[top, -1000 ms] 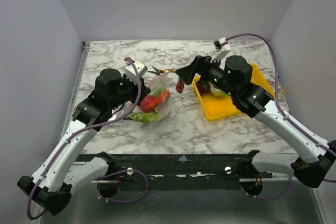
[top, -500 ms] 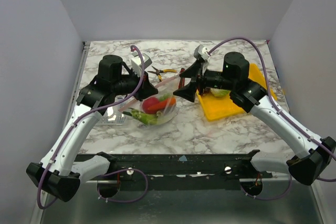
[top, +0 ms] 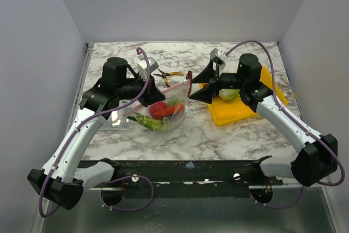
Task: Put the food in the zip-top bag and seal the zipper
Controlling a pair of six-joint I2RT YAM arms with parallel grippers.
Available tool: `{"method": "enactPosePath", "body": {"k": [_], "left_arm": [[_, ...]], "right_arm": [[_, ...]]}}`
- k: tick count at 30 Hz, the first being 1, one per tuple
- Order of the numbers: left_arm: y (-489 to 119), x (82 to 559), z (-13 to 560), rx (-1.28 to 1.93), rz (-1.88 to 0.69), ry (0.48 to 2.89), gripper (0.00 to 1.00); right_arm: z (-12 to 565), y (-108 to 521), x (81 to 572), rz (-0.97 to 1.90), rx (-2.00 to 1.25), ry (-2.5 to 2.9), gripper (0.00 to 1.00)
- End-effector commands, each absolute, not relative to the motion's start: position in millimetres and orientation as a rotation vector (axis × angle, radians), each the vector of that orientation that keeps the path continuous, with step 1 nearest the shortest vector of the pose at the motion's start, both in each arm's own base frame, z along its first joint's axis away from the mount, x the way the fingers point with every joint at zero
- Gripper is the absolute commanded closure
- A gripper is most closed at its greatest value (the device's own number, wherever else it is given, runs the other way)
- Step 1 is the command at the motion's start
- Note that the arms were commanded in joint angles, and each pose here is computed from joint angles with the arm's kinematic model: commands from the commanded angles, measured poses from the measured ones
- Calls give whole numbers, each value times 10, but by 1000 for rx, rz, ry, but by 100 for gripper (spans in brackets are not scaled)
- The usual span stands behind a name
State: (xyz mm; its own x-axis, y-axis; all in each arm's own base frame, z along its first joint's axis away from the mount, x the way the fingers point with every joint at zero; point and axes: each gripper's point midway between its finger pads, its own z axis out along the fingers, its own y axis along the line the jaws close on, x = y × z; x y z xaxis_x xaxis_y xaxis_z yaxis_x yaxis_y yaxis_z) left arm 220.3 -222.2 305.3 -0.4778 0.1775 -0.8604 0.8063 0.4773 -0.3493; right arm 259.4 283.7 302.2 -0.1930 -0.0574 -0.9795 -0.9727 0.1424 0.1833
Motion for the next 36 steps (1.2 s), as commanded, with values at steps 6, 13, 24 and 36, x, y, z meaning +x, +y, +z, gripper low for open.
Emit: {"method": "enactPosePath", "body": {"k": [6, 13, 24, 36], "left_arm": [[-2268, 2115, 3173, 871, -1066, 1872, 100], [-2277, 2143, 3151, 861, -1069, 1892, 100], [-2308, 2177, 3248, 826, -1092, 1903, 100], [-2496, 2272, 3325, 813, -1079, 1919, 51]], "right_arm": [[3188, 2981, 2399, 1415, -1209, 1258, 28], [3159, 3022, 2410, 1477, -1225, 1237, 51], [3192, 3047, 2422, 1503, -1173, 1230, 100], [3167, 3074, 2500, 1512, -1115, 1269, 100]]}}
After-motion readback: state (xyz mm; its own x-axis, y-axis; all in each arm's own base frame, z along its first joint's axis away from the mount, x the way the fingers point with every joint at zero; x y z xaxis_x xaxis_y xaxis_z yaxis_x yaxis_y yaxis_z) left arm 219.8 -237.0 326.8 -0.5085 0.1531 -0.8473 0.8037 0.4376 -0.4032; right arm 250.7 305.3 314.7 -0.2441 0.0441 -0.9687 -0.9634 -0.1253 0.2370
